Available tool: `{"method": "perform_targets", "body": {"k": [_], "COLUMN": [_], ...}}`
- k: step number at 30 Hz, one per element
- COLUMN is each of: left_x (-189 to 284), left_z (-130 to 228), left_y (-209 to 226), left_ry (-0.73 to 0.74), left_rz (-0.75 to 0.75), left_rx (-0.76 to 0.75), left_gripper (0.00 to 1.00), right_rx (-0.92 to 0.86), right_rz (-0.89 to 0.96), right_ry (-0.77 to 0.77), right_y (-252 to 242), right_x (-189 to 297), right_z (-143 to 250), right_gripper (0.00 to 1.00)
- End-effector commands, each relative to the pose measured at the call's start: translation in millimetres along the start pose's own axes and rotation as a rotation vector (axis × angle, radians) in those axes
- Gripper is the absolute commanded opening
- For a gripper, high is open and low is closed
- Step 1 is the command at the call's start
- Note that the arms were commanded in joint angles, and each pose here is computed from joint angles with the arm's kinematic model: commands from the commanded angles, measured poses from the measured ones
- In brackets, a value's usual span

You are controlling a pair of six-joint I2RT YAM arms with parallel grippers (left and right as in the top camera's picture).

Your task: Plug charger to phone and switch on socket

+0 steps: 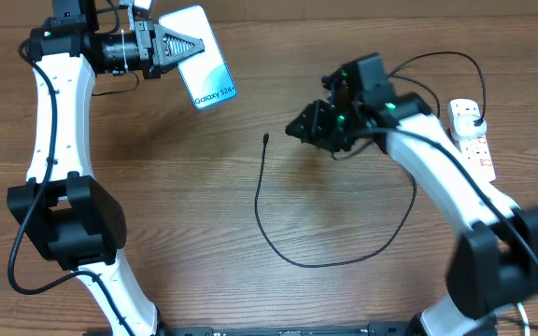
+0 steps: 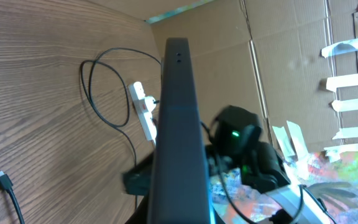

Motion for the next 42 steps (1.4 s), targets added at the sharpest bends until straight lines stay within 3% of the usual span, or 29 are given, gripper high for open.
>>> {"method": "perform_targets", "body": {"k": [1, 10, 20, 42], "left_x": [2.9, 3.9, 7.7, 8.1], "left_z": [5.1, 5.0, 4.0, 8.9], "left_y": [-18.0, -10.5, -9.1, -0.3], "left_ry": [0.003, -0.009, -0.017, -0.017], "left_rz": [0.025, -0.024, -0.027, -0.081], "left_rx": [-0.014, 0.010, 0.016, 0.043], "left_gripper": [0.04, 0.04, 0.04, 0.04], "right_rx": [-0.043, -0.073, -0.130, -0.273], "right_rz": [0.080, 0.049, 0.025, -0.057], "right_ry": [-0.011, 0.034, 0.102, 0.149], "right_y": [-4.9, -9.8, -27.3, -49.9], "right_x": [-26.2, -93.4, -125.9, -178.0], "right_z": [-16.2, -16.0, -6.8, -1.3], "right_gripper": [0.40, 0.44, 0.44, 0.28]}}
Point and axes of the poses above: each gripper's point midway between its finger pads, its own x axis back along the fingers, its own y axis along the line the jaws close on, z = x × y, the point moved 3 cm from there along x, back along the fingers, and after that the axes turned 8 degrees about x, right-handed, at the moved point
